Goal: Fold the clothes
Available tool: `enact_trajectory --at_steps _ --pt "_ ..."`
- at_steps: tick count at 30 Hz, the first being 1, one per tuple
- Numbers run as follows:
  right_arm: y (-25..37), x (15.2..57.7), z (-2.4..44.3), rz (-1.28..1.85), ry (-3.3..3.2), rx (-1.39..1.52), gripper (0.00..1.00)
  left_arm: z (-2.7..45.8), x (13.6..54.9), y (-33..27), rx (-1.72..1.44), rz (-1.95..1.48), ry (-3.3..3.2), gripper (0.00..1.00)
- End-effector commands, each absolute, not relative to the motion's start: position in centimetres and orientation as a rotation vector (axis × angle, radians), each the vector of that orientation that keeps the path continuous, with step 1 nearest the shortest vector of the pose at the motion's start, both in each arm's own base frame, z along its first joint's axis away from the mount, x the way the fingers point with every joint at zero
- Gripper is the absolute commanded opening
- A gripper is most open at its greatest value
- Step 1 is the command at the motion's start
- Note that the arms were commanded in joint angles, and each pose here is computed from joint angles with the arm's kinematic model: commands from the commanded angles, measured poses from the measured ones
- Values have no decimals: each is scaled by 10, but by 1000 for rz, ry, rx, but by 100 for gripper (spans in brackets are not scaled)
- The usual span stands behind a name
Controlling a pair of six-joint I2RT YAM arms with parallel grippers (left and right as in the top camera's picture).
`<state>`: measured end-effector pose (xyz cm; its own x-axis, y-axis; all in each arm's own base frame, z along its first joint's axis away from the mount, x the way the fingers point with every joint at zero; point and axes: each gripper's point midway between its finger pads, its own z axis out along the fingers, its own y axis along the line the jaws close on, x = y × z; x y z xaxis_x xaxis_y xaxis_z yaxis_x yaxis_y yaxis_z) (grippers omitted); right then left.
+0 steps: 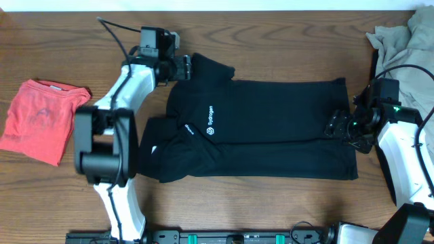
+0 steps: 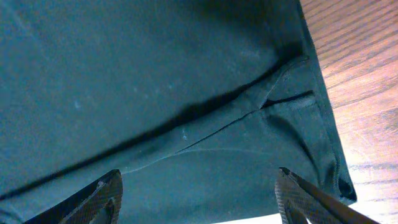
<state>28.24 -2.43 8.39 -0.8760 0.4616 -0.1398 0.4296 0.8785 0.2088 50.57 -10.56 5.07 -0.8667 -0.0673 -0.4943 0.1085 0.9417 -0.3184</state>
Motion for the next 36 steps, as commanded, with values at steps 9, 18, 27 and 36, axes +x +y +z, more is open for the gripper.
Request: enact_trajectory --at_steps 9,18,27,36 --pt "-7 290 90 282 2855 572 75 21 523 -136 130 -467 2540 66" --pt "-14 311 94 254 2771 549 70 20 526 -131 117 -435 2535 15" --pt "-39 368 89 111 2595 503 65 26 508 -142 137 -545 2585 11" --pt "-68 429 46 -52 2478 412 67 68 497 -157 186 -680 2542 9"
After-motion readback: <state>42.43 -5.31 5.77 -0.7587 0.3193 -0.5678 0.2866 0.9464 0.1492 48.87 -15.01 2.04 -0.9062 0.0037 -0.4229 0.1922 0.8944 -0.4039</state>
